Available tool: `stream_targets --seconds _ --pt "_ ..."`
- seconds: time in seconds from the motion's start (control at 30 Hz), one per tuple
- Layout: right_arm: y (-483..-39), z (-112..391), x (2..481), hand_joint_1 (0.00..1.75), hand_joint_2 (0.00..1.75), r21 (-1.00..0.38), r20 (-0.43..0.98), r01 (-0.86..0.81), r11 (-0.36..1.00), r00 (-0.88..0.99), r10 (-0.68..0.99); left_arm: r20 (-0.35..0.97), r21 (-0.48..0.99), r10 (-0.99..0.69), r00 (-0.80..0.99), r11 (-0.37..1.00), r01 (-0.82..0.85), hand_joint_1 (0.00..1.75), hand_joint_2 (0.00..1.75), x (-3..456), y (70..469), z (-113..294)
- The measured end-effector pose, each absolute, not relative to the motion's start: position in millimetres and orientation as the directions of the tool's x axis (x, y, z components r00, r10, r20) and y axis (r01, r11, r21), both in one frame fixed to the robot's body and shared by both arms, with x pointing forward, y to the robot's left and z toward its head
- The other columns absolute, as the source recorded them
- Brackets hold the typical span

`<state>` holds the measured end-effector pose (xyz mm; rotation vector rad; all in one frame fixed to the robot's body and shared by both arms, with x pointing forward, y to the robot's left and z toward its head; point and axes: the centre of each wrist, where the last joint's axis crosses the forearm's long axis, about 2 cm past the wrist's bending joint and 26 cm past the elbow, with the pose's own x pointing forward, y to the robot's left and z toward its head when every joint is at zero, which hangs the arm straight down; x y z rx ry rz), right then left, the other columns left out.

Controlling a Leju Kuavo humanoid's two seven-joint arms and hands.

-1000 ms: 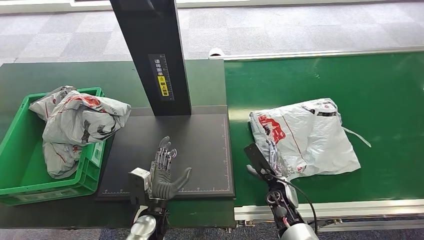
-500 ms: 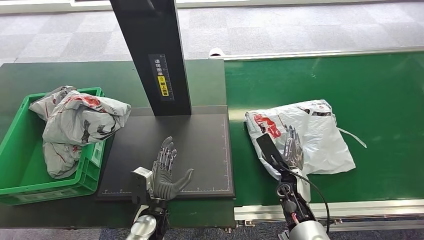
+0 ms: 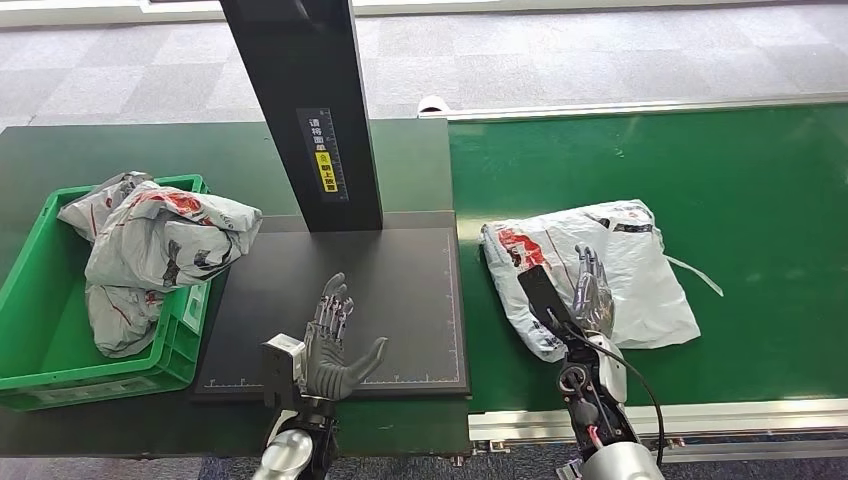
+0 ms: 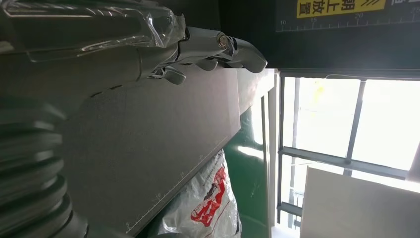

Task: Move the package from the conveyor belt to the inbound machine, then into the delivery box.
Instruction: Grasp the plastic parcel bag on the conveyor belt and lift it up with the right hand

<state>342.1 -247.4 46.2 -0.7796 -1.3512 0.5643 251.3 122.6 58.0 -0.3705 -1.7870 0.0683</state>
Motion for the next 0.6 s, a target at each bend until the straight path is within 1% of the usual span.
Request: stream_targets --seconds 0.23,0.43,0.6 --pt "-254 42 334 0.00 1.75 -0.786 0.616 0.100 0.610 0.192 0.764 0.937 -0.247 0.289 -0.196 0.946 0.212 0.00 1.75 245 123 56" --pt "-253 29 319 0.00 1.75 -0.782 0.612 0.049 0.621 0.247 0.751 0.938 -0.244 0.286 -0.195 0.946 0.213 0.00 1.75 242 124 56" --pt "-243 14 302 0.00 1.75 -0.771 0.615 0.019 0.637 0.281 0.737 0.942 -0.238 0.277 -0.189 0.949 0.207 0.00 1.75 242 124 57"
